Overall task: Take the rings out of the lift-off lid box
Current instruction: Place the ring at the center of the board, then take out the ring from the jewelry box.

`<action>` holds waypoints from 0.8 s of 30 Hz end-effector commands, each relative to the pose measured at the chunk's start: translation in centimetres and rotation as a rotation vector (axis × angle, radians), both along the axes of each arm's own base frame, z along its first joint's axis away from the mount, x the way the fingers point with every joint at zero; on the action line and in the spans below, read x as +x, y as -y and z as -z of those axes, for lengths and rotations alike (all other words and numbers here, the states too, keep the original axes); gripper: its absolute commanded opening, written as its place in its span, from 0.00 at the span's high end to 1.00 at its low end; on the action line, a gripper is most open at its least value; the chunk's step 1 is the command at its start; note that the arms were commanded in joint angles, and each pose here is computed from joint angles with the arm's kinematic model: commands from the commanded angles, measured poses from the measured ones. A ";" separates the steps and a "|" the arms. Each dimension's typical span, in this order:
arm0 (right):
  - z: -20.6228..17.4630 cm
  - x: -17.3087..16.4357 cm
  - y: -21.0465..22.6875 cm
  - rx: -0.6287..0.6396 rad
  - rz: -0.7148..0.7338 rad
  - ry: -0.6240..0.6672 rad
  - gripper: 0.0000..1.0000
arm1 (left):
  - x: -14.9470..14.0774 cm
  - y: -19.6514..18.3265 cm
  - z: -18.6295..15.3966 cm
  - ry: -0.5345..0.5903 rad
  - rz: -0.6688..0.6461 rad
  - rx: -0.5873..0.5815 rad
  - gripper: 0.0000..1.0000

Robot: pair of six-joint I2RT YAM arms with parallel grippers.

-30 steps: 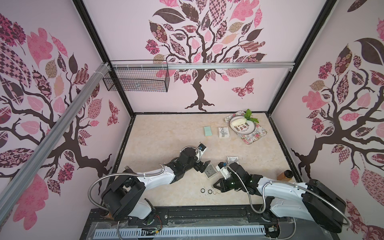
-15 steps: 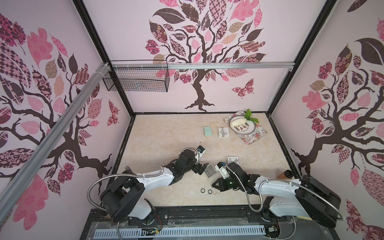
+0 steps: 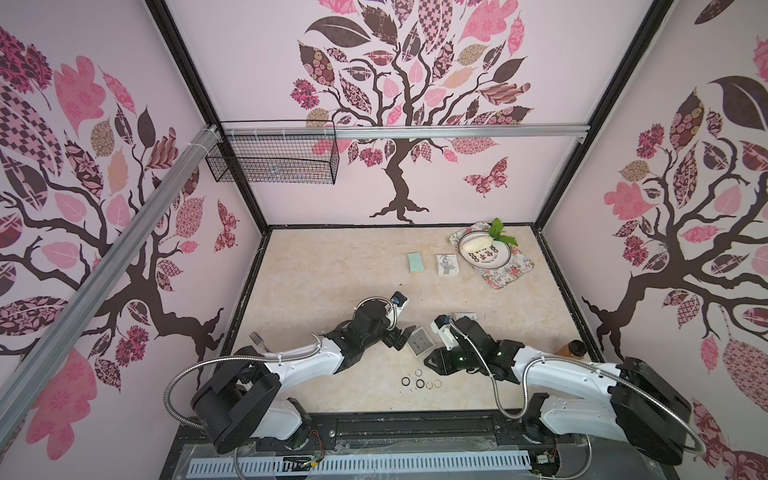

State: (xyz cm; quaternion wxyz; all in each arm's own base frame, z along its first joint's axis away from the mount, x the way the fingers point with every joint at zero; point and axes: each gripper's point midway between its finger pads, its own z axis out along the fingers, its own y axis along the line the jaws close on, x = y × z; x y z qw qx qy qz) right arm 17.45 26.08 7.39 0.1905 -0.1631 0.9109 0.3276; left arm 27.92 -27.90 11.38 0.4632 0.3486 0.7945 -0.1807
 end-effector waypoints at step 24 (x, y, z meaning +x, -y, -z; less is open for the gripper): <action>-0.7 6.0 -1.2 -0.278 -0.073 0.214 0.68 | 0.9 -0.6 5.4 -0.096 -0.032 0.070 0.02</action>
